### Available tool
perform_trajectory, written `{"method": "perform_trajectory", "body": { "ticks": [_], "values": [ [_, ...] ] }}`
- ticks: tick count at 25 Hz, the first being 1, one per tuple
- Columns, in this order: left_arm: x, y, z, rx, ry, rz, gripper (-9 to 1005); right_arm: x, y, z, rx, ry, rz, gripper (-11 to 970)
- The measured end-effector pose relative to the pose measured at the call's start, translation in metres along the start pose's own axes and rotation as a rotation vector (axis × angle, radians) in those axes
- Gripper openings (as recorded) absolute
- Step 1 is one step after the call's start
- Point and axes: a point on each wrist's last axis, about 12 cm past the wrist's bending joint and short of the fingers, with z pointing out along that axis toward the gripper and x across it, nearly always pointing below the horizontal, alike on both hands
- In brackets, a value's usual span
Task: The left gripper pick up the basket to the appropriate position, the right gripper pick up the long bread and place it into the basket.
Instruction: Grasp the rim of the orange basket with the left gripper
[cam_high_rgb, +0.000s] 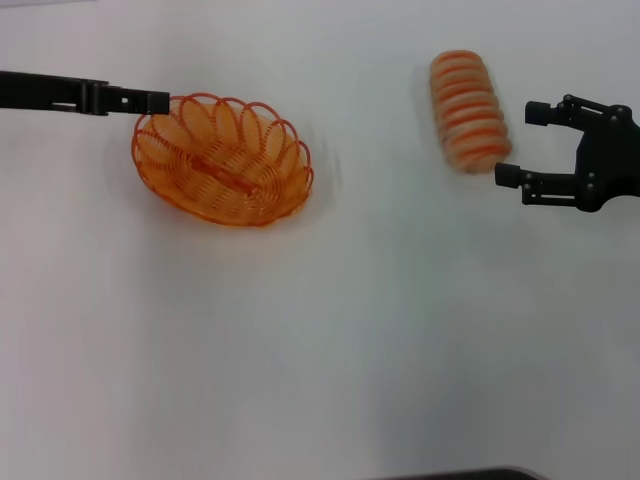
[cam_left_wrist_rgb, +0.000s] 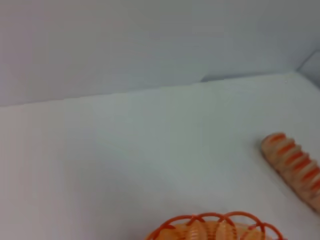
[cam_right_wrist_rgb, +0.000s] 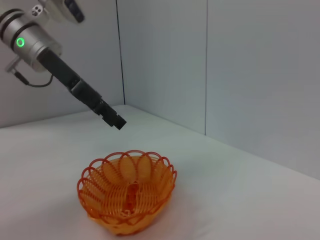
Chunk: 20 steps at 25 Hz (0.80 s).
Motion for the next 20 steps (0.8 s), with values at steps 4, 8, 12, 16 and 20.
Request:
{"method": "perform_trajectory", "body": {
  "ticks": [4, 8, 12, 16, 20],
  "values": [
    [-0.015, -0.01, 0.011, -0.047, 0.091, 0.11, 841, -0.001, -0.001, 0.0, 0.0, 0.0, -0.002, 915],
    [-0.026, -0.015, 0.018, -0.086, 0.135, 0.171, 841, -0.001, -0.001, 0.0, -0.001, 0.001, -0.003, 915],
    [-0.035, -0.019, 0.021, -0.113, 0.153, 0.193, 841, -0.001, -0.001, 0.001, -0.002, 0.002, -0.005, 916],
    [-0.043, -0.023, 0.027, -0.157, 0.194, 0.203, 841, -0.003, -0.002, 0.002, -0.004, 0.0, -0.008, 916],
    [-0.05, -0.027, 0.033, -0.184, 0.222, 0.198, 841, -0.004, -0.003, 0.003, -0.005, -0.001, -0.011, 916]
  ]
}}
